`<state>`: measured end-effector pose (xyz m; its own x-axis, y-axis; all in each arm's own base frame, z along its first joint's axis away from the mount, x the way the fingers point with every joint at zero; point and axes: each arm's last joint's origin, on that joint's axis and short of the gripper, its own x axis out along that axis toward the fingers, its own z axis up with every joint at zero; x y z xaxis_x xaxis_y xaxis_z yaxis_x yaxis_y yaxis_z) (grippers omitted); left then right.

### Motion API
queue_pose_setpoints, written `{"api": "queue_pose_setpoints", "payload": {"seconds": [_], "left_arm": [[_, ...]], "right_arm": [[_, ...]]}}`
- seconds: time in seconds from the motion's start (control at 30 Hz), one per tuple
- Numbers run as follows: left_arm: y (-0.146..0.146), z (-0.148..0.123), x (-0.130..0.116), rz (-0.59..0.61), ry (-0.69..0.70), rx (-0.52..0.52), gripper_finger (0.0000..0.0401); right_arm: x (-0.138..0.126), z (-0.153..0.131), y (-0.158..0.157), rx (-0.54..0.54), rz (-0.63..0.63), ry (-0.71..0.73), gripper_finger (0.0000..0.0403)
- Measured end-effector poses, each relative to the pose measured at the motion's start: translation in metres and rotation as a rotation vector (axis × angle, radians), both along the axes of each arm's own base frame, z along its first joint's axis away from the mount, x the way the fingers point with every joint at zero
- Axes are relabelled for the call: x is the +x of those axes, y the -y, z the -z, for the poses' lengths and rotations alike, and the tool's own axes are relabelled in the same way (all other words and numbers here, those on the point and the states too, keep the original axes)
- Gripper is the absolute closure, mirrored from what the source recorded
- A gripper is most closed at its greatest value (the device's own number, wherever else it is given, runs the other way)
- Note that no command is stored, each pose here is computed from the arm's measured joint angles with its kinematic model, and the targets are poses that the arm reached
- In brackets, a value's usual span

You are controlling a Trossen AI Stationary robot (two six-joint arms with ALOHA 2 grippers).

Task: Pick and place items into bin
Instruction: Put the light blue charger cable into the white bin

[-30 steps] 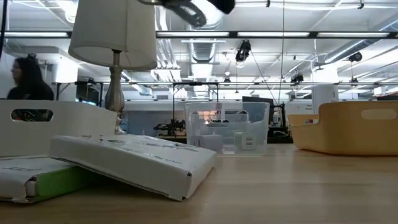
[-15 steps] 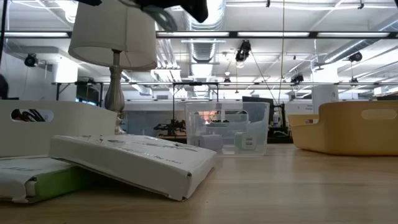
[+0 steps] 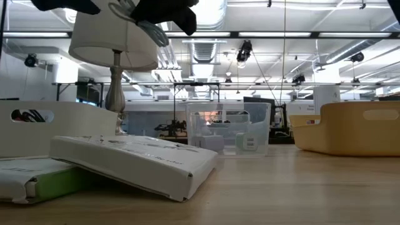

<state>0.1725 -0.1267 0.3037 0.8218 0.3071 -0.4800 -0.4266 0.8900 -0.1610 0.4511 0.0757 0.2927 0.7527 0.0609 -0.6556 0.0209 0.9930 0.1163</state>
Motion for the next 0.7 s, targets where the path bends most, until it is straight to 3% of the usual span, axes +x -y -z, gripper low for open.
{"api": "queue_pose_setpoints", "payload": {"seconds": [0.27,0.4,0.7], "left_arm": [[-0.005,0.009,0.015,-0.007,0.061,-0.021,0.0118],[-0.004,0.004,0.023,0.051,0.116,-0.025,0.0118],[-0.009,0.014,0.030,0.088,0.102,-0.084,0.0118]], "right_arm": [[0.000,0.000,-0.001,-0.014,-0.033,-0.002,0.0384],[-0.001,0.001,-0.004,-0.014,-0.040,-0.011,0.0384],[-0.002,0.001,-0.006,-0.016,-0.007,-0.008,0.0382]]}}
